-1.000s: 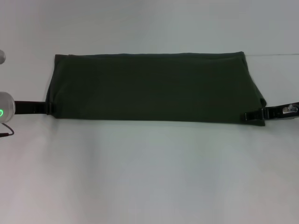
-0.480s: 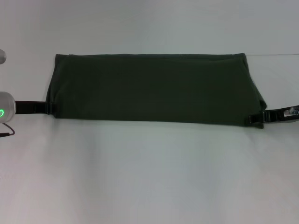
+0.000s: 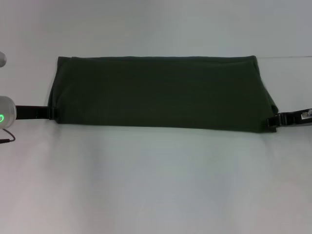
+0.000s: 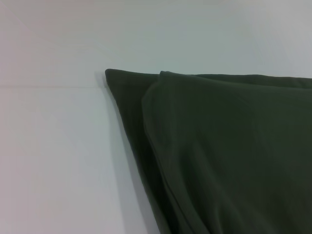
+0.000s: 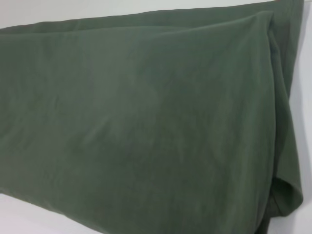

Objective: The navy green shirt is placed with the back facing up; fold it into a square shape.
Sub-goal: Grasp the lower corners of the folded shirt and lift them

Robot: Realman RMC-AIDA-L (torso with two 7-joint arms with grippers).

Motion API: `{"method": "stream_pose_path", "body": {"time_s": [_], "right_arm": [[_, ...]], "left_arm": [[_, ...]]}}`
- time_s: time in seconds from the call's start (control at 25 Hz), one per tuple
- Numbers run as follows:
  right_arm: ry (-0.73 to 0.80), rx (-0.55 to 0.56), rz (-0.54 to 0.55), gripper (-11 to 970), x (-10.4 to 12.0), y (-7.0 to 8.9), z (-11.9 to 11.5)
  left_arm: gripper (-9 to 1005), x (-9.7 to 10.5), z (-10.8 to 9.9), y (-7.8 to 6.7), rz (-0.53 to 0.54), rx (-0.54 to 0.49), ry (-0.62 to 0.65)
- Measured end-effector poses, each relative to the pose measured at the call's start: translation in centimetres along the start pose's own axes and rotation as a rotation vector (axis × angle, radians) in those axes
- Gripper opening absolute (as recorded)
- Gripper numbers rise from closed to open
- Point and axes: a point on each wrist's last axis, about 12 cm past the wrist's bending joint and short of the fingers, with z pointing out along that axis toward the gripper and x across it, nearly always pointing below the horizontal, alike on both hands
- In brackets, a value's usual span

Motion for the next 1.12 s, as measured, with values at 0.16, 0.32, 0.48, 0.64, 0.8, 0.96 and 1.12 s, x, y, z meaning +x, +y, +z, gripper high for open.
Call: {"method": "stream_pose_path", "body": {"time_s": [0.16, 0.32, 0.48, 0.64, 0.8, 0.96, 1.12], "right_arm": [[0.001, -0.002, -0.002, 247, -0.15, 0.05, -0.06], [0.001, -0.002, -0.003, 224, -0.18, 0.04, -0.08], [0.001, -0.001, -0.005, 200, -0.21, 0.05, -0.08], [0.001, -0.001, -0.008, 177, -0.24, 0.07, -0.08], [0.006, 0.0, -0.013, 154, -0.17, 0.08, -0.03], [0.03, -0.009, -0.04, 130, -0.02, 0.39, 0.13], [0.026, -0.005, -0.034, 107, 0.09, 0.16, -0.02]], "left_arm": [[18, 0.0, 0.0, 0.01, 0.0, -0.001, 0.0], [18, -0.01, -0.01, 0.03, -0.003, -0.001, -0.002], [18, -0.02, -0.02, 0.04, -0.004, -0.001, -0.003], [18, -0.02, -0.01, 0.03, -0.002, 0.0, -0.003], [18, -0.02, -0.01, 0.01, -0.001, 0.0, -0.002], [17, 0.04, -0.01, 0.03, -0.001, -0.001, -0.001], [17, 0.04, -0.01, 0.04, -0.001, -0.001, -0.002]]}}
